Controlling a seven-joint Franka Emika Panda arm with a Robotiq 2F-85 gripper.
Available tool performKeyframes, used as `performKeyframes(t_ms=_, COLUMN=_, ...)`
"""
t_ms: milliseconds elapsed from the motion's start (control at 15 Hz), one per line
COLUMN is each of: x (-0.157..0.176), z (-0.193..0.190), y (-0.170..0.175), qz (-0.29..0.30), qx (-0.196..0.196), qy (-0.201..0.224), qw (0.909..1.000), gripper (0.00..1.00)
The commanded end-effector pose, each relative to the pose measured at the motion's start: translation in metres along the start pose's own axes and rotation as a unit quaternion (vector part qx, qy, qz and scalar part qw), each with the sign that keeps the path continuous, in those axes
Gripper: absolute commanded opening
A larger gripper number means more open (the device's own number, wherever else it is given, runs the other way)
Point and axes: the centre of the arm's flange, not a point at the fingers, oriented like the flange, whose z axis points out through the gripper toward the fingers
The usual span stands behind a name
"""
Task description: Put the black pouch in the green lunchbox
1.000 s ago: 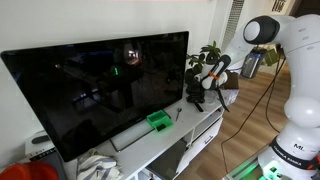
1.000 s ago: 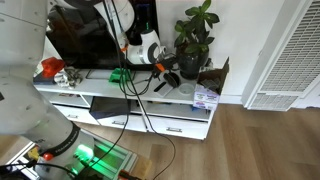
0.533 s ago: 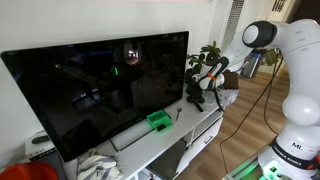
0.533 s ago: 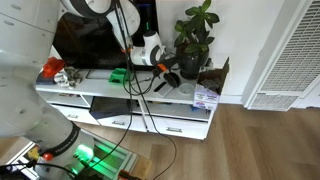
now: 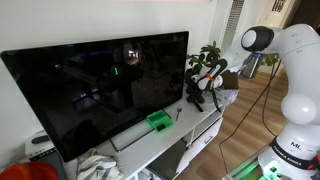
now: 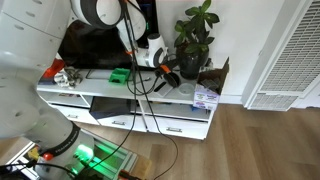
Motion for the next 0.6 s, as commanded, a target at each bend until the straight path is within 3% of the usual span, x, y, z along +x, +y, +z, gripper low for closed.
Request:
performKeyframes(t_ms=0, x=-0.003, z=0.015, y=0.016, qz=0.002, qx=0.011, qy=0.014, qw=0.9998, gripper=0.85)
performKeyframes(t_ms=67, x=-0.003, z=0.017, y=0.016, qz=0.002, qx=0.013, qy=0.017, qw=0.9998, gripper=0.74)
performKeyframes(t_ms=133, x=-0.003, z=0.019, y=0.017, qz=0.002, qx=0.014, qy=0.019, qw=0.9997, gripper=0.72)
performKeyframes(t_ms=533, x=-0.005, z=0.028, y=0.016, qz=0.005, qx=0.033, qy=0.016, qw=0.9993, gripper=0.28)
